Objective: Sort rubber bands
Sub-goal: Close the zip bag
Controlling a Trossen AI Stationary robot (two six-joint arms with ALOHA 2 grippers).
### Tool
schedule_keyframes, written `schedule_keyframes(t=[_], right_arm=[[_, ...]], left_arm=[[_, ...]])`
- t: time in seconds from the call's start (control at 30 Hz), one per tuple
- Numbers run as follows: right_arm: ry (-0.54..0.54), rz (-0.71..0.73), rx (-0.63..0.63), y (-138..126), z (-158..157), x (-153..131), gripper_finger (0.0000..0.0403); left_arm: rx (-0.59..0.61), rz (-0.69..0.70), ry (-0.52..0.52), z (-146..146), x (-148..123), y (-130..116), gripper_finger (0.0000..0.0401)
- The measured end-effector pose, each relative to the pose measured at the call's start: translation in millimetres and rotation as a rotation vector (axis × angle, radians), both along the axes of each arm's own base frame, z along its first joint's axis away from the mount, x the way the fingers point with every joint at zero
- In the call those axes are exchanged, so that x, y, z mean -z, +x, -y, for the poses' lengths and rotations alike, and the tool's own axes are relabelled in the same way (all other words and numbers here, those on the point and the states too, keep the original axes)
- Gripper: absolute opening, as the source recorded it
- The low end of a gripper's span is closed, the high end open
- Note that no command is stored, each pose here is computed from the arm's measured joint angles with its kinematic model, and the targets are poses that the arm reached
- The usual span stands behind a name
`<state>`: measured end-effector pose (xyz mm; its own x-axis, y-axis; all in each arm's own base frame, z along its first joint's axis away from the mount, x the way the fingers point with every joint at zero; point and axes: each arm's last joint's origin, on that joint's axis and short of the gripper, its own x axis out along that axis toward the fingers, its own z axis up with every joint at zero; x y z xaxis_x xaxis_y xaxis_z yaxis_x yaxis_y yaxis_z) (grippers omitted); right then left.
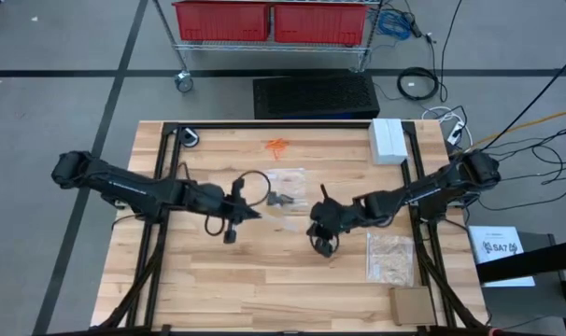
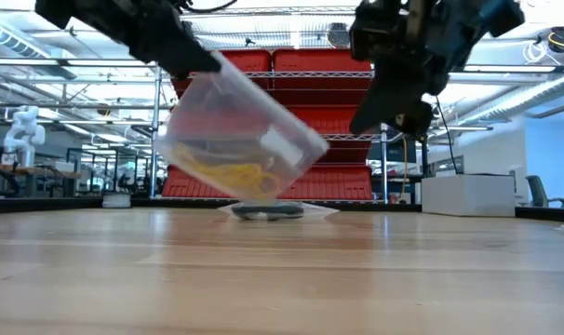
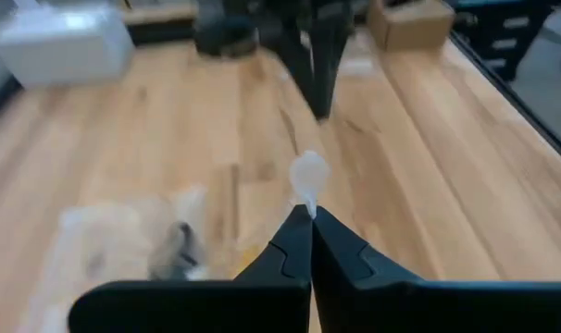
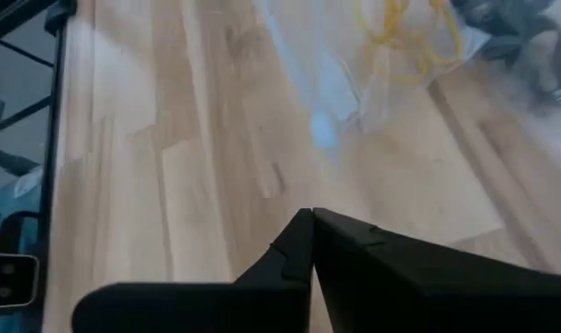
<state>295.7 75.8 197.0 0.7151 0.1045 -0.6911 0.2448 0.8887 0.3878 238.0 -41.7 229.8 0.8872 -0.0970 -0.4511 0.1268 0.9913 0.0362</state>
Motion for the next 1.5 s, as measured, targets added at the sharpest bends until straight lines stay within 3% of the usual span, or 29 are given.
schedule_keyframes(t=[0.23, 0.43, 0.6, 0.83, 1.1, 1.5], right_arm=[[0.055, -0.024, 0.021, -8, -23, 1, 0.0000], [0.125, -0.043, 0.024, -16, -43, 2, 0.0000], [0.116, -0.095, 0.075, -19, -56, 16, 0.0000], [0.110, -0.214, 0.095, -24, -76, 47, 0.0000], [0.193, -0.204, 0.063, -43, -112, 46, 0.0000], [0.221, -0.205, 0.043, -58, -139, 53, 0.0000]], left_arm=[[-0.036, -0.106, 0.008, 22, 43, 24, 0.0000], [-0.053, -0.008, -0.092, 37, 67, 48, 0.0000], [0.036, 0.041, -0.185, 54, 76, 69, 0.0006], [0.129, 0.037, -0.237, 79, 86, 98, 0.0077], [0.114, 0.031, -0.284, 88, 90, 119, 0.0159], [0.114, 0.028, -0.276, 87, 88, 119, 0.0181]])
